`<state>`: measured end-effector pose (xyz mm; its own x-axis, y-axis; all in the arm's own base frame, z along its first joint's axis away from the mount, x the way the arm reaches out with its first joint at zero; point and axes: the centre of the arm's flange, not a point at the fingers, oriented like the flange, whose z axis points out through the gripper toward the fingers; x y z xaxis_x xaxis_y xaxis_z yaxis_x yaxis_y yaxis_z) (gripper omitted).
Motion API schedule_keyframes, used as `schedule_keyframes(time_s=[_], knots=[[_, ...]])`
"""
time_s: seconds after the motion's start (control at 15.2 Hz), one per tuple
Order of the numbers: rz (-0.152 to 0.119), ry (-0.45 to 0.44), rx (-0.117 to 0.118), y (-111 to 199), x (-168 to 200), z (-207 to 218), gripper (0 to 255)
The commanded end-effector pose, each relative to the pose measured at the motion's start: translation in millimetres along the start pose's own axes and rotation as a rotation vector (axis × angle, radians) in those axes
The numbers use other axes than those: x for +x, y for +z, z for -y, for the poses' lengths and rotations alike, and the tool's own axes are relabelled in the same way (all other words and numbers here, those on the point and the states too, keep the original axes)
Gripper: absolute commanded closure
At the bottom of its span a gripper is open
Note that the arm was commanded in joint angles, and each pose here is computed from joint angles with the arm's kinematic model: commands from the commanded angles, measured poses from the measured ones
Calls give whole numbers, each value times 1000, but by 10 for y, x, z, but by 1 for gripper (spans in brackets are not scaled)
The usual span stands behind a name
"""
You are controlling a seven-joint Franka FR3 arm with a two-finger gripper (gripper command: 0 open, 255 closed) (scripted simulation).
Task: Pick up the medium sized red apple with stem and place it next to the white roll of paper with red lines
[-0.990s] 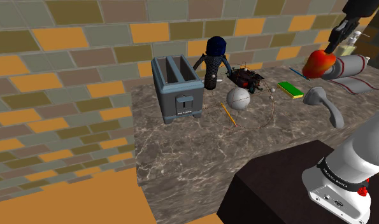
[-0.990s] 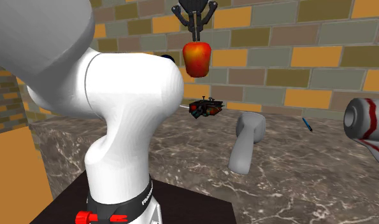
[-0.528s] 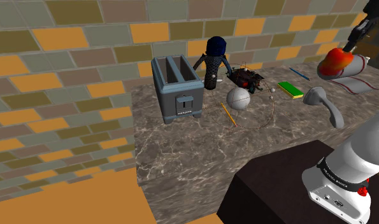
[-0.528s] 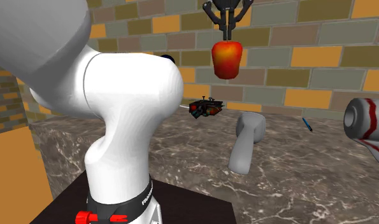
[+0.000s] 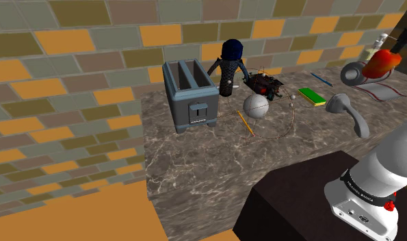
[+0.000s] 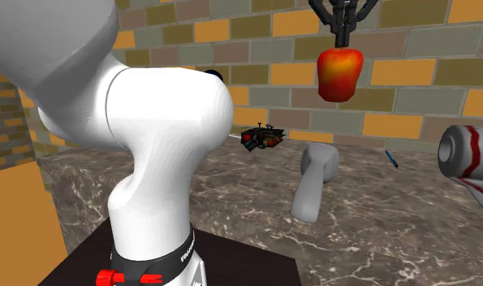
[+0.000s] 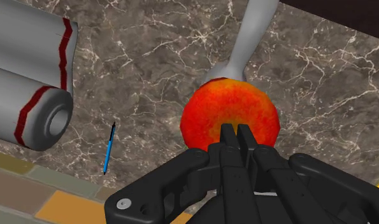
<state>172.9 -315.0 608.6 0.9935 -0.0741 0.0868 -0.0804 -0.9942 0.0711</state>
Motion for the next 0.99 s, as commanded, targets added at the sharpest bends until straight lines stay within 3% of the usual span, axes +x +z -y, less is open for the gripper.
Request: schedule_keyframes(time_s=[0.0, 0.92], knots=[[1, -1, -1, 20, -101, -275, 255], [1, -1, -1, 88, -729, -2012, 255]])
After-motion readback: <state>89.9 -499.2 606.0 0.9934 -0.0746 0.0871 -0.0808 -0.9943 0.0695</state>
